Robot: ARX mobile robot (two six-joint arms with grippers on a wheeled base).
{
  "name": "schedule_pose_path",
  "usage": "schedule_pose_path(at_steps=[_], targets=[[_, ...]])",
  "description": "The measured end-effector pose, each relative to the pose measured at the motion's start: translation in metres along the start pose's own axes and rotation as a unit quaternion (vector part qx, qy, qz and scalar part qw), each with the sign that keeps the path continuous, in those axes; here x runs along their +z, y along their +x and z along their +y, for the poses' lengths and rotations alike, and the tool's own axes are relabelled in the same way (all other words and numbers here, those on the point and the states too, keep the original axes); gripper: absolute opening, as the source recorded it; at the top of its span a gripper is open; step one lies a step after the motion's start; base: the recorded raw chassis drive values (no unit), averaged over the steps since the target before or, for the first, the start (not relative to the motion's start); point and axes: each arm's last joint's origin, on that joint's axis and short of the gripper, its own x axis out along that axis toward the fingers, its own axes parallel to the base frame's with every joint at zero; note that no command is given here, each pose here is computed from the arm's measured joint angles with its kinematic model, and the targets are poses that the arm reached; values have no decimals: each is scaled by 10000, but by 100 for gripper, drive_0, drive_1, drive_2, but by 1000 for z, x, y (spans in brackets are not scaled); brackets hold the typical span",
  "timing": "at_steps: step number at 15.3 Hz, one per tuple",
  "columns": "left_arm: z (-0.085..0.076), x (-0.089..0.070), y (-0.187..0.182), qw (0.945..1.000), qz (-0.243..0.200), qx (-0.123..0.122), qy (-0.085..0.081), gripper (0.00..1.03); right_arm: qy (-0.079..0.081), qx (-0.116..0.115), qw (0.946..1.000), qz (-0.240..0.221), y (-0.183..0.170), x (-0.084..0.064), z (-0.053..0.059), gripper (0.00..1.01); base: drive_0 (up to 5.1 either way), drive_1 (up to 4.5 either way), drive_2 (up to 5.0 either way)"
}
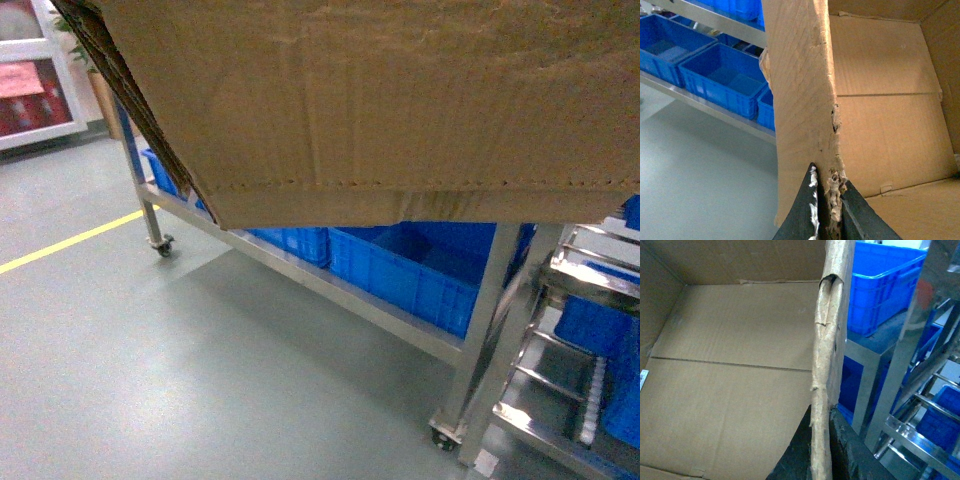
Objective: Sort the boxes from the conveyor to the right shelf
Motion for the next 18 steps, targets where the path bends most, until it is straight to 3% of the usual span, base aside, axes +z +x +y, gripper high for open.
schedule_pose_path(at_steps=[18], targets=[[0, 0, 0, 10000, 0, 0, 0, 3, 2, 0, 10000, 0, 0, 0, 0, 4, -163, -163, -163]])
